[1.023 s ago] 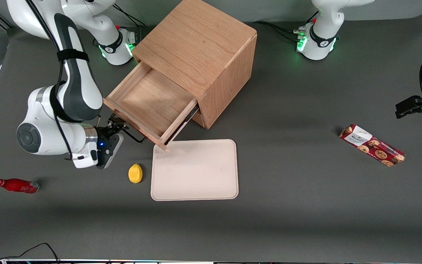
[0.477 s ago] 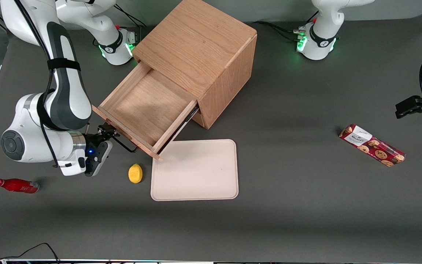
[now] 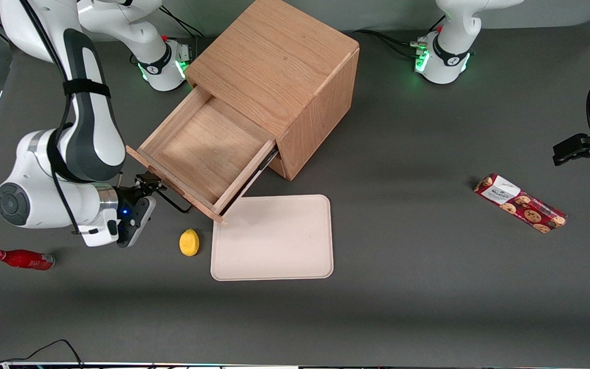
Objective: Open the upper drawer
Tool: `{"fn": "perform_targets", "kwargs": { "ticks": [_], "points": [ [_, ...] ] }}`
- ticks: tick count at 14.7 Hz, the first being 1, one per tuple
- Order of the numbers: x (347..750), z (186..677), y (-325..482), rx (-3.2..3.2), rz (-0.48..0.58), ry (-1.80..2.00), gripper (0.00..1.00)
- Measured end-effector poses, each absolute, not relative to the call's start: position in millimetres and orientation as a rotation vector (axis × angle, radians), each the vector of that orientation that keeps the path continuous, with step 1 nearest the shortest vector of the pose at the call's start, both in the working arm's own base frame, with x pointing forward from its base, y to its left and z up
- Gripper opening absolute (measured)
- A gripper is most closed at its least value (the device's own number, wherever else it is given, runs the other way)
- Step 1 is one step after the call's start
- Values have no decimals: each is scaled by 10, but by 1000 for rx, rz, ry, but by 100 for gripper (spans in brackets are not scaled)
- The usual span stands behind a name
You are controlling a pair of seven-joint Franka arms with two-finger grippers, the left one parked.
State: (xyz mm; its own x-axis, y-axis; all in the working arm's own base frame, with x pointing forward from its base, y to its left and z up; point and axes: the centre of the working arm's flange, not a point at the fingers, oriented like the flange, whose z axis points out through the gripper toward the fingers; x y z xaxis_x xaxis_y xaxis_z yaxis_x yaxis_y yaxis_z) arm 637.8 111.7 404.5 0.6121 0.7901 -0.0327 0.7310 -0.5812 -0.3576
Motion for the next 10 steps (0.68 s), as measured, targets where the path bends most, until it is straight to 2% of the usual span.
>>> {"fn": "perform_targets", "kwargs": {
  "ticks": [3, 6, 10],
  "points": [
    [6307, 4633, 1181, -2621, 331, -1042, 100],
    [6130, 5333, 1091, -2760, 294, -847, 100],
    [5701, 6034, 1075, -3056, 258, -346, 100]
  ]
}}
